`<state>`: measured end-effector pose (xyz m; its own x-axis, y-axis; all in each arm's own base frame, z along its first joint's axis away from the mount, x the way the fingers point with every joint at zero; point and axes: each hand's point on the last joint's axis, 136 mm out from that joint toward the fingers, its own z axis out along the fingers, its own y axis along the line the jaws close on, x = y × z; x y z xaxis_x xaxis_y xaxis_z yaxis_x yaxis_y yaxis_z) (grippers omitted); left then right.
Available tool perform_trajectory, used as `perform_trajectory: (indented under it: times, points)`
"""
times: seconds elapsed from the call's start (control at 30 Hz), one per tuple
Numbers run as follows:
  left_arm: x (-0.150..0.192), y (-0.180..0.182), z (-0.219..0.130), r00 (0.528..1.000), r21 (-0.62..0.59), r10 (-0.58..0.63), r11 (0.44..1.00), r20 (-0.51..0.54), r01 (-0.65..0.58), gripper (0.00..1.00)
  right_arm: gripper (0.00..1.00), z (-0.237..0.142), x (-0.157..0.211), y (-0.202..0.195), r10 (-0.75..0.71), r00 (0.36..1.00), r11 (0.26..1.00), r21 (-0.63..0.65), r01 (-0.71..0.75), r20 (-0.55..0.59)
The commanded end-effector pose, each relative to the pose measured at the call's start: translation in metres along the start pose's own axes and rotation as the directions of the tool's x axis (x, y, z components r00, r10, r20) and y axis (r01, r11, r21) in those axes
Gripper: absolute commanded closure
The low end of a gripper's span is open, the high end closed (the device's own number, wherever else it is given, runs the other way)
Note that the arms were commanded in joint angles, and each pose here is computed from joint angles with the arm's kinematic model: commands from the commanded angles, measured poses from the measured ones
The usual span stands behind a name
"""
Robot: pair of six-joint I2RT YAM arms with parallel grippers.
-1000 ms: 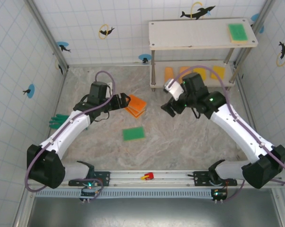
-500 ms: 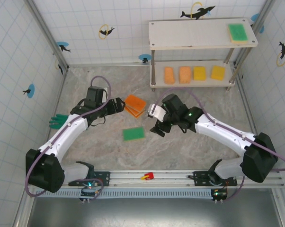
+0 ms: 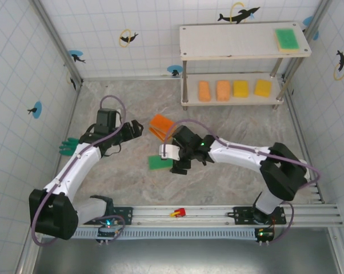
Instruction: Place and organize the cleaning sponges onto the shelf
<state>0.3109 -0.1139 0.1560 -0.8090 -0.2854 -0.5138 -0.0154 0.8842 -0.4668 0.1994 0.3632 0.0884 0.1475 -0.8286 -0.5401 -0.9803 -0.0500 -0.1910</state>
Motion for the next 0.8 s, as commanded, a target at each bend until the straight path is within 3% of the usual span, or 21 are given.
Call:
perform_trajectory:
  times: [0.0,0.37,0.77]
  points:
    - [0.004,0.009,-0.003,1.000,-0.018,-0.016,1.000,-0.006,0.016,0.03,0.02,0.008,-0.018,-0.002,-0.083,0.996,0.996,-0.021,0.083,0.014]
    - [0.009,0.021,-0.002,0.999,-0.031,-0.037,0.999,-0.010,0.037,0.03,0.00,0.035,-0.020,0.004,-0.123,0.992,0.984,-0.132,0.121,-0.010]
    - [0.008,0.026,-0.002,0.999,-0.031,-0.047,0.998,-0.008,0.047,0.03,0.02,0.055,-0.008,-0.002,-0.073,0.997,0.983,-0.173,0.068,-0.026]
